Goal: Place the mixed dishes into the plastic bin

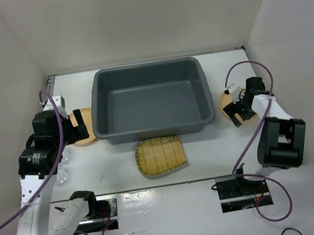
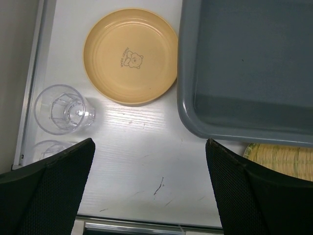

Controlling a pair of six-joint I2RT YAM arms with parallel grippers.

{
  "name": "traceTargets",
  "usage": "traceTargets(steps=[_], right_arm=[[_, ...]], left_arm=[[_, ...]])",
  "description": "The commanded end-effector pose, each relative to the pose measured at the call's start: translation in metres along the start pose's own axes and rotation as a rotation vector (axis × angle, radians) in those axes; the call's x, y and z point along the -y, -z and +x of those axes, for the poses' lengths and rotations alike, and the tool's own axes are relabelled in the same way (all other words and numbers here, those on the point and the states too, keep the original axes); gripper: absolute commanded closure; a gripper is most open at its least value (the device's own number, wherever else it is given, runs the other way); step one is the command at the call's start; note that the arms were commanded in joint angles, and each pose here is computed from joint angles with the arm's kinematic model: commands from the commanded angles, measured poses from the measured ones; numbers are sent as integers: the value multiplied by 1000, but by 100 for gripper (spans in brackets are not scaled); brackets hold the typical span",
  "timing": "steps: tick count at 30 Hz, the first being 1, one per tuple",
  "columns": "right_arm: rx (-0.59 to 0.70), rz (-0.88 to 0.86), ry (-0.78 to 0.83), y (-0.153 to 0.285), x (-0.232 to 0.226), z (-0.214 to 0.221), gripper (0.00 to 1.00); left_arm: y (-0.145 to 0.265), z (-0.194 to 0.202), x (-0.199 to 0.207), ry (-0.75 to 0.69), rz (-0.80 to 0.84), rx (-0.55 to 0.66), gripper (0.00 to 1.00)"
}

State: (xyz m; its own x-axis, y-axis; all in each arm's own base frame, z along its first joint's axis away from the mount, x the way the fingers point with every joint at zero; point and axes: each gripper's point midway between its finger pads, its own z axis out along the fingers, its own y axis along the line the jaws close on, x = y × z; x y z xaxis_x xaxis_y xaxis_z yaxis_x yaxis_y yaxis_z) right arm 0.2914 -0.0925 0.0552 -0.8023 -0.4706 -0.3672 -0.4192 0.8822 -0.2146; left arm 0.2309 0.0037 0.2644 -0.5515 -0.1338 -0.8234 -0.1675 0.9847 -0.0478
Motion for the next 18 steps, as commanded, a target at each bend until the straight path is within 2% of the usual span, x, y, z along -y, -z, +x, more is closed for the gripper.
traceTargets(steps=[1, 6, 12, 14, 15, 18], right_arm=[[-1, -85, 6, -26, 8, -4, 2], [-59, -185, -63, -47, 23, 13, 2], [-98, -154, -45, -52, 26, 29, 2], [-110, -168, -48, -53, 20, 34, 10], [-110, -168, -48, -53, 20, 34, 23], [-117, -162, -47, -54, 19, 37, 44]], left_arm=[[-3, -8, 3, -3, 21, 35, 0], [0, -7, 3, -1, 23, 46, 0], [3, -7, 2, 1, 25, 56, 0], [3, -7, 2, 1, 25, 56, 0], [3, -7, 2, 1, 25, 56, 0], [3, -7, 2, 1, 25, 56, 0]])
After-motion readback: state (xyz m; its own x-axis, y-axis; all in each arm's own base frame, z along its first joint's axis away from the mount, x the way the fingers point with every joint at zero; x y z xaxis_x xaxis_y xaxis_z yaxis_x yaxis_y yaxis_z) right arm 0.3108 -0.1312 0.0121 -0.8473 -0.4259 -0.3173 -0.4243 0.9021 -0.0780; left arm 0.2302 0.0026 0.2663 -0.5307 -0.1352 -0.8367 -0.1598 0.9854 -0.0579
